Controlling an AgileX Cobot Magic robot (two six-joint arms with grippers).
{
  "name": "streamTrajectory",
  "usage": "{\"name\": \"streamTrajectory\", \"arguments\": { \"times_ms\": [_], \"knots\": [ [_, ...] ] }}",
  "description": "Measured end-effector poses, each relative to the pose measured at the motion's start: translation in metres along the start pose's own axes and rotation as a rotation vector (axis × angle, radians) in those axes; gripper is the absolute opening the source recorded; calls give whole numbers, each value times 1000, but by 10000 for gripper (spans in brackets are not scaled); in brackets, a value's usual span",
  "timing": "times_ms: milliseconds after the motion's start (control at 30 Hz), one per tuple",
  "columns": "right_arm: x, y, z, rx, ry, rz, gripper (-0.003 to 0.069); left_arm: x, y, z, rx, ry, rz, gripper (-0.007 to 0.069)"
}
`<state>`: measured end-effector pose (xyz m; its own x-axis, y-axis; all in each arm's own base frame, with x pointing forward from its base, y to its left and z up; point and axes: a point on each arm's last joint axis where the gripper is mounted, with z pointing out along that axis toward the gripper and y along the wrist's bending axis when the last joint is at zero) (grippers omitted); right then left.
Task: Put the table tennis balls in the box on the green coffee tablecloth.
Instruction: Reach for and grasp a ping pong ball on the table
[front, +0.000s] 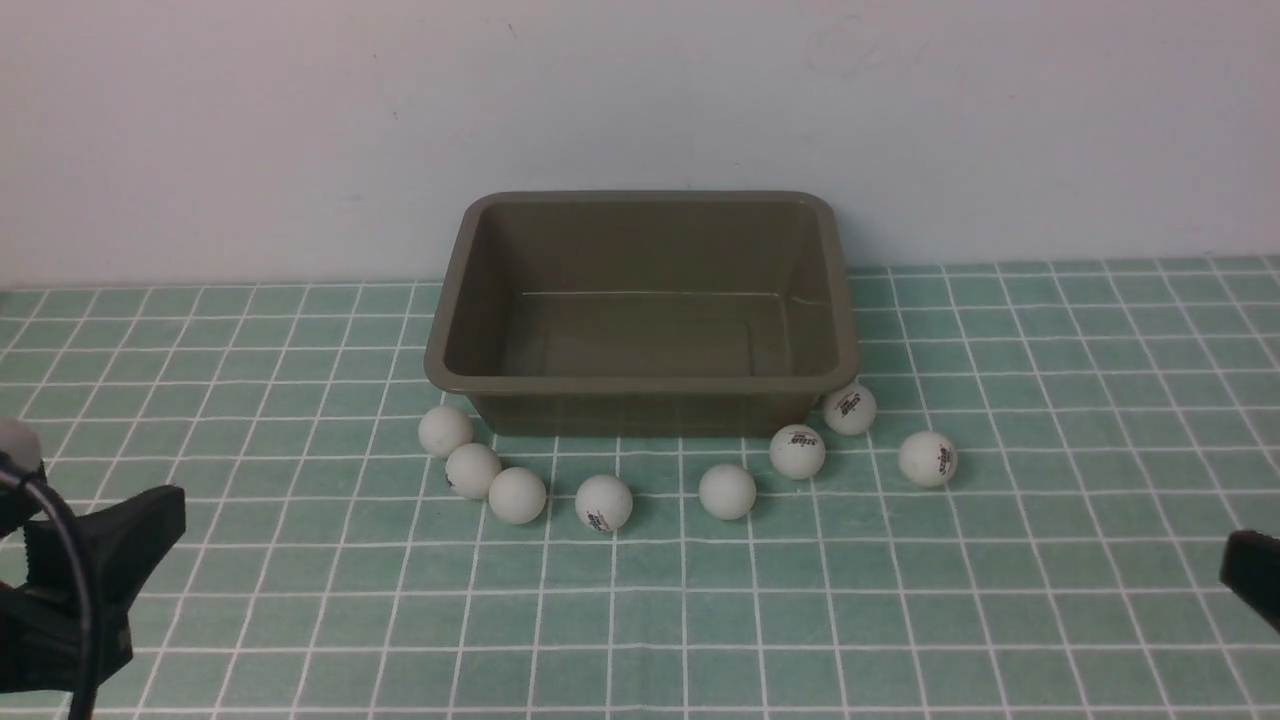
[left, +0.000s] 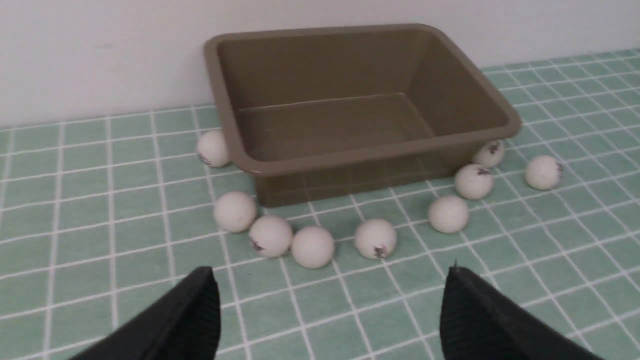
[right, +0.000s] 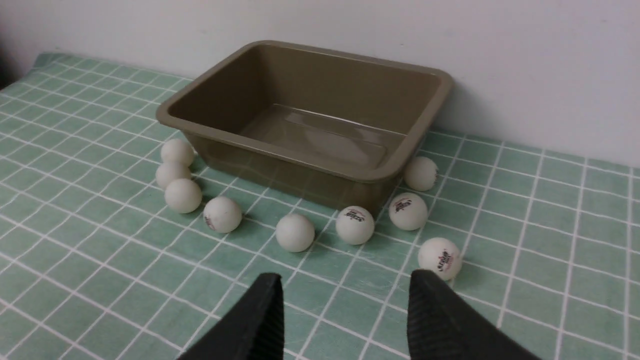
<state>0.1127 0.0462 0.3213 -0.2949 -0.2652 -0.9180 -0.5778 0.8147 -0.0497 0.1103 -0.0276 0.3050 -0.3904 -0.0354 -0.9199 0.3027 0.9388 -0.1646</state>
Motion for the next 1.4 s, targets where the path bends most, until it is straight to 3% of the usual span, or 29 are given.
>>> {"name": "streamTrajectory", "arguments": {
  "times_ms": [200, 567, 1033, 1400],
  "knots": [
    [-9, -33, 39, -15, 164, -6, 316, 0, -14, -1, 152, 3, -3, 532],
    [-1, -88, 119, -27, 342, 114, 318, -1, -15, -1, 163, -15, 38, 532],
    [7, -95, 191, -86, 436, 117, 423, -1, -15, -1, 163, -15, 39, 532],
    [26, -109, 241, -57, 506, 165, 433, 0, -16, -1, 174, -2, 43, 532]
  ]
}}
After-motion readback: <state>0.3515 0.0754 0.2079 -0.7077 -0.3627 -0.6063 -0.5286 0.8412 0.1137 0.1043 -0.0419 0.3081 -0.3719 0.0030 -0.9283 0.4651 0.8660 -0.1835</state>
